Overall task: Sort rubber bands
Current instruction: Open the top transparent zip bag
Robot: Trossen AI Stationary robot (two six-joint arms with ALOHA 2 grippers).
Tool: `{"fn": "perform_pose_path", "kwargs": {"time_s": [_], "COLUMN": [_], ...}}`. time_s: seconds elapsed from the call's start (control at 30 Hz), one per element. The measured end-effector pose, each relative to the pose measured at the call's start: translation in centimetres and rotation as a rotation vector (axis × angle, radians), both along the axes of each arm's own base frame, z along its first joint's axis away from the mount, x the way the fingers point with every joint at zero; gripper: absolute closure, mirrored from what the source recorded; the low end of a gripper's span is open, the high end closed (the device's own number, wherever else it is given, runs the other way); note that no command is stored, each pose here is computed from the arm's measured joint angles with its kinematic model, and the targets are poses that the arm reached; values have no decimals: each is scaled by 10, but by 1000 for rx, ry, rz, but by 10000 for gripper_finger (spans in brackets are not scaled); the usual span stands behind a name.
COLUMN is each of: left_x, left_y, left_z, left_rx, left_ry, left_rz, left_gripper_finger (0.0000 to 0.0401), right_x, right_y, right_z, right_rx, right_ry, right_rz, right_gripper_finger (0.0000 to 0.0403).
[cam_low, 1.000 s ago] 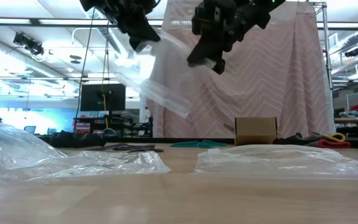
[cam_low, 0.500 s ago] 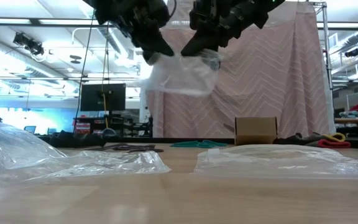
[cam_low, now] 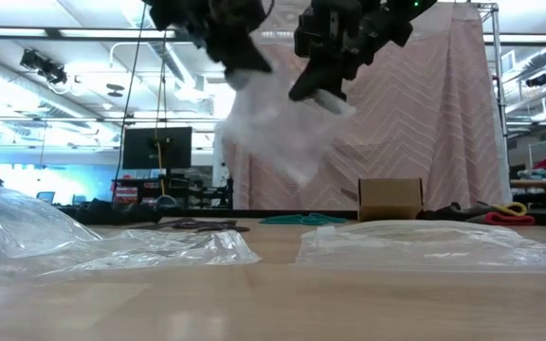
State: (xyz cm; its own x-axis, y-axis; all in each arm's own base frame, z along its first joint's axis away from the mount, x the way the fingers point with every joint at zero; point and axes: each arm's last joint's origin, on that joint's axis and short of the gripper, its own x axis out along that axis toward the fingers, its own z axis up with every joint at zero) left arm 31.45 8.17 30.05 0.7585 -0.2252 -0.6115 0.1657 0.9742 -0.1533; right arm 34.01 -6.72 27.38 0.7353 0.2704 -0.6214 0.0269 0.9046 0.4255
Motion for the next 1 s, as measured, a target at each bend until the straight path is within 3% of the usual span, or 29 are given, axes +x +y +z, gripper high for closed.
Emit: {"fn": "perform_pose_path", "kwargs": {"time_s": [0.2, 0.43, 0.53, 0.7, 0.8, 0.93, 1.0], "left_x": [-8, -10, -10, -10, -11, -12, -12], "left_y": [-1, 0, 1, 1, 1, 1, 1], "left_z": [-8, -10, -11, -11, -10, -9, -9], "left_rx": [47, 88, 117, 139, 123, 129, 140], "left_ry": [114, 138, 153, 156, 146, 152, 155], "left_rz": [-11, -2, 10, 19, 3, 6, 16], "left_gripper_finger": [401, 401, 401, 401, 401, 401, 401], "right_x": [0, 3, 5, 7, 8, 11, 12], "right_y": [-5, -17, -19, -12, -2, 12, 16], "right_z": [3, 10, 13, 12, 10, 10, 9], "right_rx": [62, 163, 181, 103, 0, -146, -204], "right_ry": [-32, -93, -115, -124, -131, -168, -164], "right_rz": [18, -77, -120, -83, -12, 105, 97], "right_gripper_finger": [324, 232, 254, 385, 371, 317, 288]}}
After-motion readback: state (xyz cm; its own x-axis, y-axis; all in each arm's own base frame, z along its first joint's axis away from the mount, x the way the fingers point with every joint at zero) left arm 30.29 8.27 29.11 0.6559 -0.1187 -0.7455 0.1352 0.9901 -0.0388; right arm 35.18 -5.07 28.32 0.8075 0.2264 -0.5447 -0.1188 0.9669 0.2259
